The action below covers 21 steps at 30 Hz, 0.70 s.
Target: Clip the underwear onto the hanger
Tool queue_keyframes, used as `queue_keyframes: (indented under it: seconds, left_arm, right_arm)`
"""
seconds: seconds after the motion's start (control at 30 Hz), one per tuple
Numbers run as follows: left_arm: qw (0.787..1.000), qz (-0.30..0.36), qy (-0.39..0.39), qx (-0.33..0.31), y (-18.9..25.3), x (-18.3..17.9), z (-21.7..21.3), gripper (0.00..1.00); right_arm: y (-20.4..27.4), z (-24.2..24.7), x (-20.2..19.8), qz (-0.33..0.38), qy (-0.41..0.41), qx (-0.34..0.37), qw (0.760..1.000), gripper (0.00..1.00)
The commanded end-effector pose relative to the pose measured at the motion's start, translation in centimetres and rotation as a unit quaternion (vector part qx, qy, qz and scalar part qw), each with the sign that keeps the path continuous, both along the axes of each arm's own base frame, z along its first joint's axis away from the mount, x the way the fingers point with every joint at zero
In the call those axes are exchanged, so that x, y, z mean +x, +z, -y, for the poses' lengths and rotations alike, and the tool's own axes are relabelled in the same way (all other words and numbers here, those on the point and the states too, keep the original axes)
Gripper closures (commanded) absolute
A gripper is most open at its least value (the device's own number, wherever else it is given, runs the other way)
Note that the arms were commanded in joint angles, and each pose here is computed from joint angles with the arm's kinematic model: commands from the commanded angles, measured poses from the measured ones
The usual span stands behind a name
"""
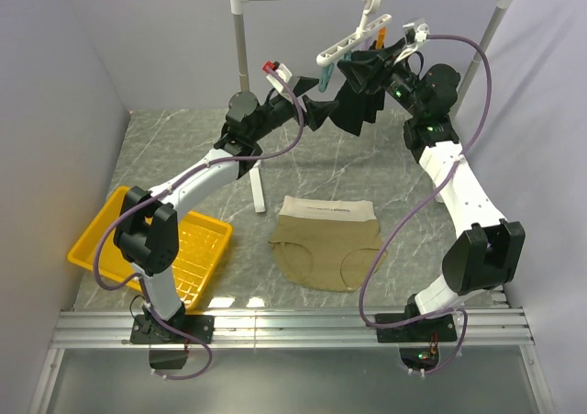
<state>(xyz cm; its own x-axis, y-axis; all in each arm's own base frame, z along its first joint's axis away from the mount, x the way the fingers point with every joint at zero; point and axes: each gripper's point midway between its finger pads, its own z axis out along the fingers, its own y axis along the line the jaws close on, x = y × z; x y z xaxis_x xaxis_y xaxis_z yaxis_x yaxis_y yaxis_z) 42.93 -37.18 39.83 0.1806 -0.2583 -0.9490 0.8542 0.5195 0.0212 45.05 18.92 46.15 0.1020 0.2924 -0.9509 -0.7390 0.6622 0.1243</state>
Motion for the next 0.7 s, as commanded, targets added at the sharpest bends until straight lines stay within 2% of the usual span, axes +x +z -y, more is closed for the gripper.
queue_keyframes:
  seconds: [0.0,0.23,0.37,0.6,0.67]
  left_arm:
    - [0.999,0.035,-0.001,-0.029,3.2,-0.3,-0.3,0.17]
    - [0.999,0.031,0.002,-0.026,2.8,0.0,-0.2,0.17]
    - [0.998,0.045,0.018,-0.026,3.7,0.5,-0.7,0.18]
    - [0.997,0.057,0.016,-0.041,5.4,1.0,-0.4,0.19]
    - [0.997,0.058,0.013,-0.046,5.9,1.2,-0.1,0.19]
  right_arm:
    - [2.4,-0.1,-0.2,0.029,-0.001,0.027,0.999,0.37]
    - [2.9,-0.1,-0.1,0.018,0.003,0.048,0.999,0.55]
    - [3.4,-0.5,-0.6,0.009,0.018,0.059,0.998,0.7]
    - [3.6,-0.4,-0.8,-0.004,0.02,0.068,0.997,0.85]
    - [3.7,-0.3,-0.9,-0.008,0.019,0.072,0.997,0.93]
